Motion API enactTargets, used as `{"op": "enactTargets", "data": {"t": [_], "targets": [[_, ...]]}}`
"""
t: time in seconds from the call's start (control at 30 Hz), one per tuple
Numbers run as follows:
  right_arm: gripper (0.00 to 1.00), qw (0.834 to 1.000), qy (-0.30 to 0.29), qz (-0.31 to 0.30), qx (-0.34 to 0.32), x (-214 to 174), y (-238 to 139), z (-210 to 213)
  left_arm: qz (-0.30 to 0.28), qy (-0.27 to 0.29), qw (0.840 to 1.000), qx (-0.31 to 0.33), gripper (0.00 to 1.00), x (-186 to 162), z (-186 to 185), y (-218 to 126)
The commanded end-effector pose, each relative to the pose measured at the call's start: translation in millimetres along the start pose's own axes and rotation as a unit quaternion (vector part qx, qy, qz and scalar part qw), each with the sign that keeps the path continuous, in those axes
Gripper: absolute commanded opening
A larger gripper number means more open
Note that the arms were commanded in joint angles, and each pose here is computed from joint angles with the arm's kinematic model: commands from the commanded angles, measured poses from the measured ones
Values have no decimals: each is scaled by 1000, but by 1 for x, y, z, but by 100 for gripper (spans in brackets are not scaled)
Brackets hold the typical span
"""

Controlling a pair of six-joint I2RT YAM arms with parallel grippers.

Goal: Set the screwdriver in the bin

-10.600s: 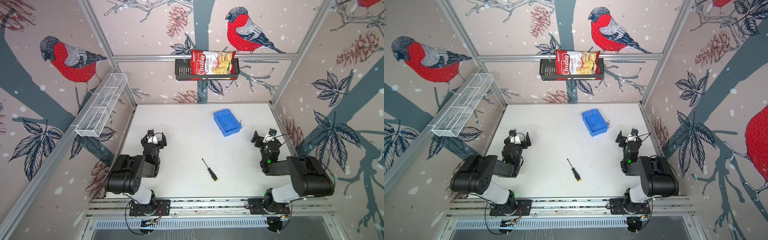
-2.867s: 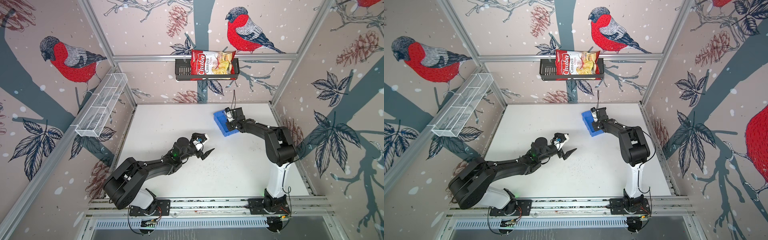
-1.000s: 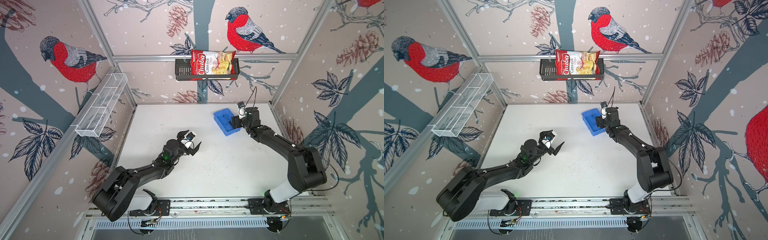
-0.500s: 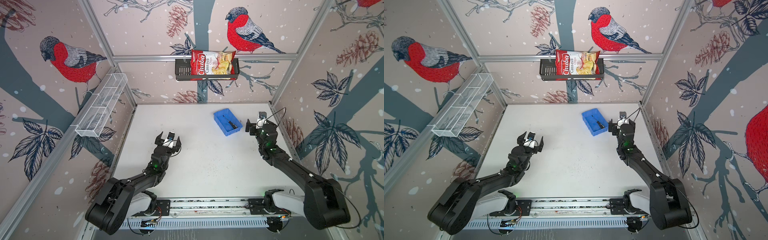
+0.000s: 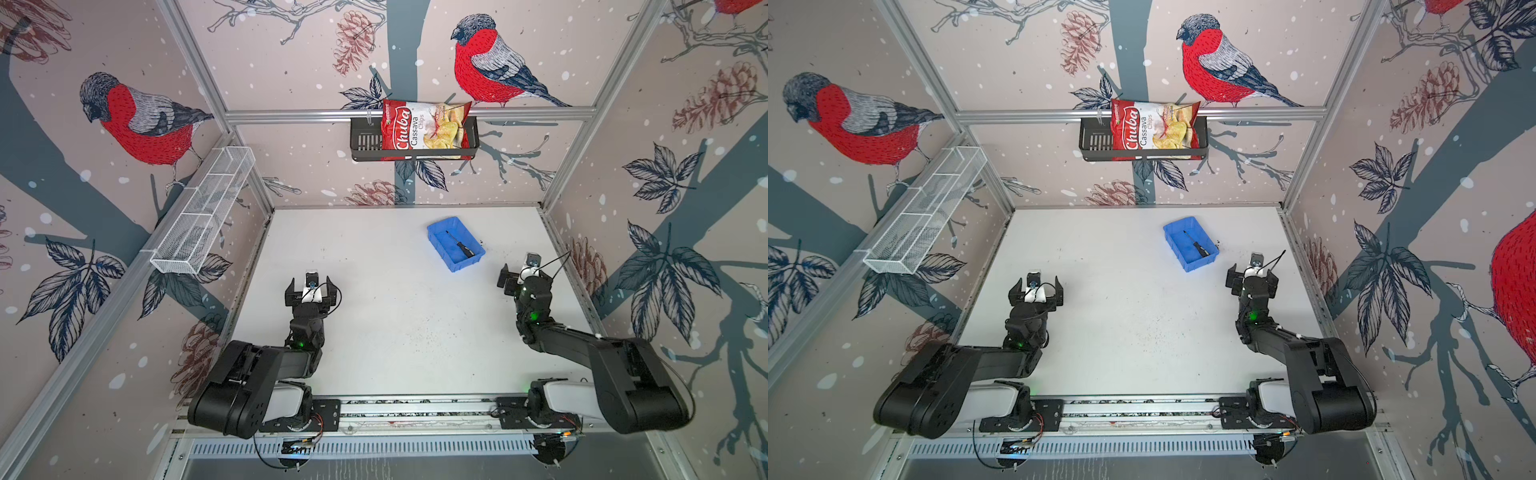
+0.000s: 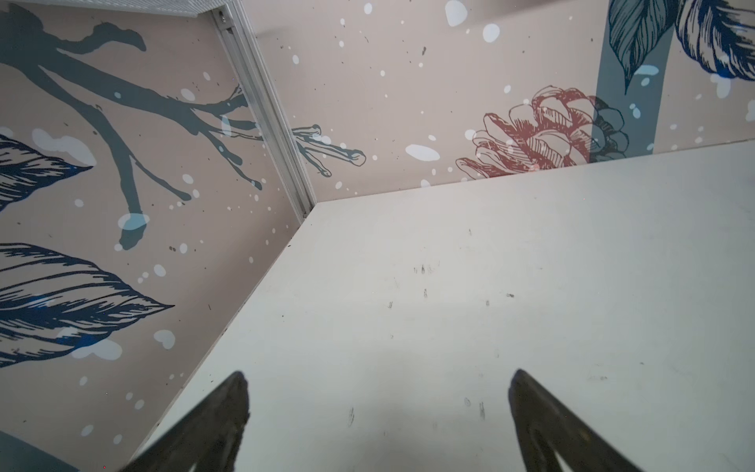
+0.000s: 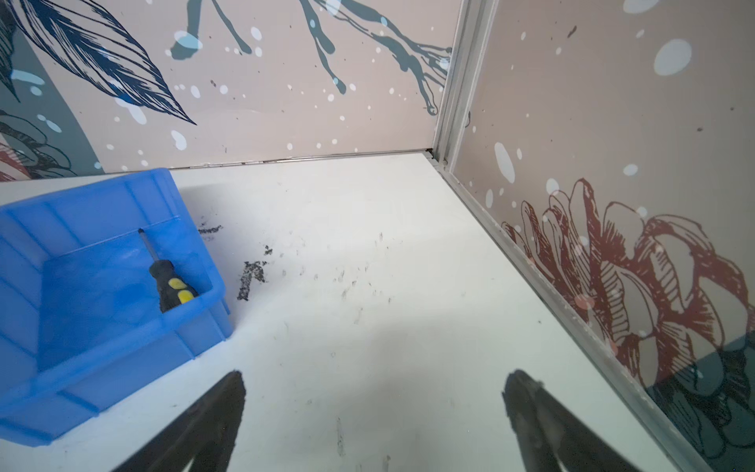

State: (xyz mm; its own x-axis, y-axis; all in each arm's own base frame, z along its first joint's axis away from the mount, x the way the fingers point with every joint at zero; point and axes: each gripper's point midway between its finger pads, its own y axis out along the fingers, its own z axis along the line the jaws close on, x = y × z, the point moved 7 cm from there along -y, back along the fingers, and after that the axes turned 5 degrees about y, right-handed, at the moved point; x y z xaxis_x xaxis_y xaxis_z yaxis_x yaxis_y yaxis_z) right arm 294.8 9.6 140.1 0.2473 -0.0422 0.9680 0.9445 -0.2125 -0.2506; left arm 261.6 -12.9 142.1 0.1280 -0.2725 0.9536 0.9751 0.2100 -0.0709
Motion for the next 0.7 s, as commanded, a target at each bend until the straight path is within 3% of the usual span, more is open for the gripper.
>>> {"op": "enactTargets", "data": {"t": [0.0, 0.27, 0.33, 0.47, 0.67], "targets": [[100, 998, 25, -59, -8, 14, -1, -3, -50, -56, 997, 13, 98, 19, 7, 7], [100, 995, 55, -77, 8, 6, 8, -12, -35, -79, 996, 2, 98, 2, 5, 29], [100, 996, 63, -54, 10, 4, 13, -14, -7, -79, 997, -7, 98, -2, 4, 36], [100, 994, 75, -75, 15, -1, 10, -20, 12, -92, 996, 0, 98, -4, 7, 48], [100, 996, 75, -51, 13, -2, 15, -20, 11, -97, 995, -11, 98, -5, 9, 49]]}}
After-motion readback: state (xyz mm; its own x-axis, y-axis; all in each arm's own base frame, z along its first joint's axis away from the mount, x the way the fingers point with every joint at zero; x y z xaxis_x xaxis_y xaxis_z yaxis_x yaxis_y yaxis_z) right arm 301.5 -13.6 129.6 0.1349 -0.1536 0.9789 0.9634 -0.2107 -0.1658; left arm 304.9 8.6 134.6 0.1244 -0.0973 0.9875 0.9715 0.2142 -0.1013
